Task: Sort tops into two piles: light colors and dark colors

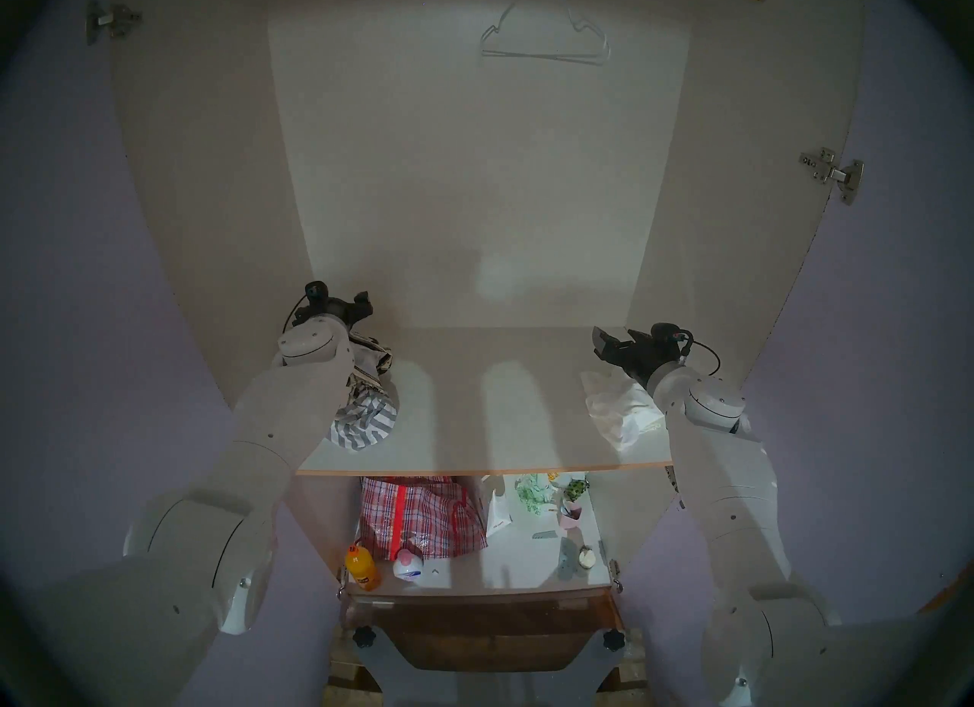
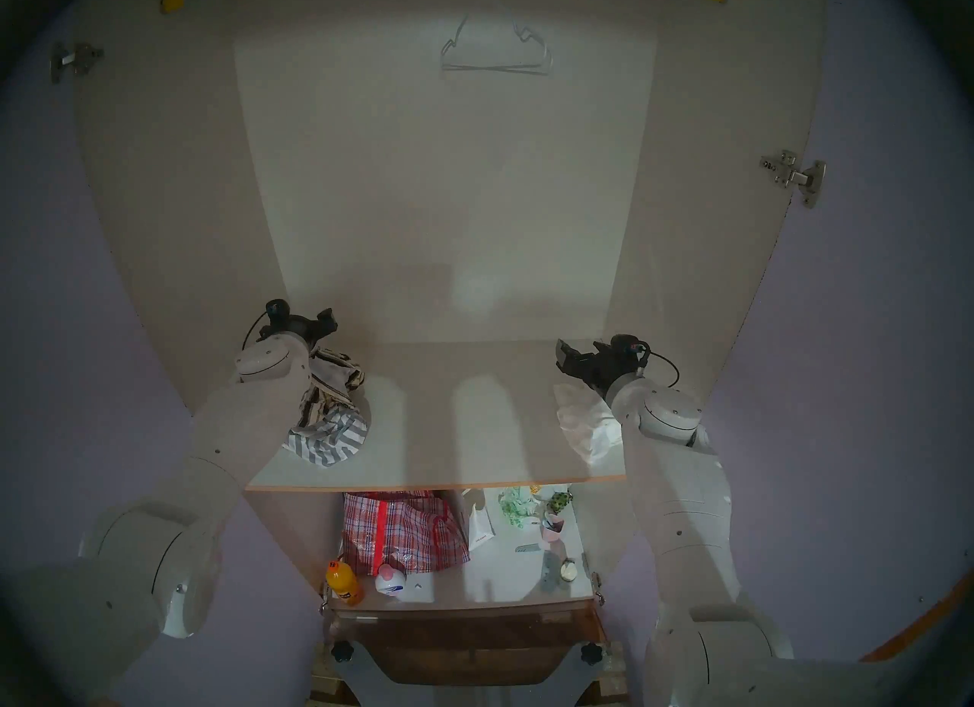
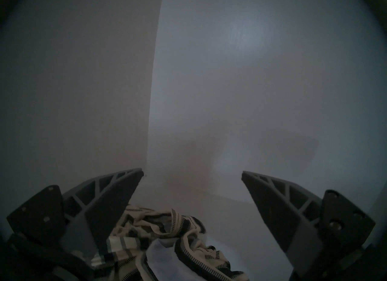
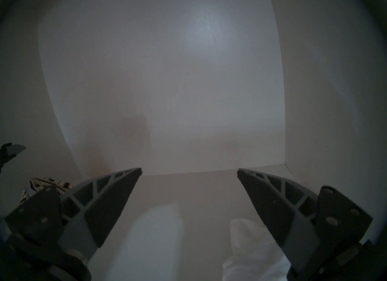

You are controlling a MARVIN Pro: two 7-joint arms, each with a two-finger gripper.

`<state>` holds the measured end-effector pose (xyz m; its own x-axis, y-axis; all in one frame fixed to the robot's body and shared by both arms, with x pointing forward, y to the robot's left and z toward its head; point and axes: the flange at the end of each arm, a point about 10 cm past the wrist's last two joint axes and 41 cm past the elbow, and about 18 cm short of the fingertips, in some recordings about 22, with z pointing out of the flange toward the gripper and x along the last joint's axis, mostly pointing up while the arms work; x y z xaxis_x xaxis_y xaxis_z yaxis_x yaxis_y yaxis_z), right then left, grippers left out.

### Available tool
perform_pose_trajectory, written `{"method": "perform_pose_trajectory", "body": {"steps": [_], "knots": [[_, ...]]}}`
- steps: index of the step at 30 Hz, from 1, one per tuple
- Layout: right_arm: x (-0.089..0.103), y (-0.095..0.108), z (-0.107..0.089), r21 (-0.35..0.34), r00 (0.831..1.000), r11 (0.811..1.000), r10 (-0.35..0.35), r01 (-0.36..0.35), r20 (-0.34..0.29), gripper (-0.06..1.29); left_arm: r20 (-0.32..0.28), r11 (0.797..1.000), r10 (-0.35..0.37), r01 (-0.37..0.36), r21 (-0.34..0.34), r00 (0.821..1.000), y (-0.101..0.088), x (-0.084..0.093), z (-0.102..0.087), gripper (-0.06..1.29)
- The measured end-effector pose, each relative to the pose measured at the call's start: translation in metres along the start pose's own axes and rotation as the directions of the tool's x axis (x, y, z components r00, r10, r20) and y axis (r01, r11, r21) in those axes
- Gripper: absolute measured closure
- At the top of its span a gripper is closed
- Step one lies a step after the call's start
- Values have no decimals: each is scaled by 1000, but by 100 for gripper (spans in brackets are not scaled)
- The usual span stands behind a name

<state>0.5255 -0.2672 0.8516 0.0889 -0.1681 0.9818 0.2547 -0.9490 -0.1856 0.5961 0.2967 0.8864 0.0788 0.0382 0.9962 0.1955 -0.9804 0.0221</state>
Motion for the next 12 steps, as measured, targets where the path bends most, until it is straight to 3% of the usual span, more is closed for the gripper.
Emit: {"method": "perform_pose_trajectory", "body": {"steps": [3,6,12], "knots": [[0,-3,0,13,1000,1000,-4,4,-9,-2,-31,996,84,-84,-19,996,7,-1,-3,-3],[1,-5,-1,20,1000,1000,-7,7,-27,-2,-56,980,189,-192,-47,980,19,-9,-9,-3],[2,-5,-1,22,999,1000,-9,10,-40,-2,-63,979,198,-201,-34,978,16,-11,-10,-3]]}}
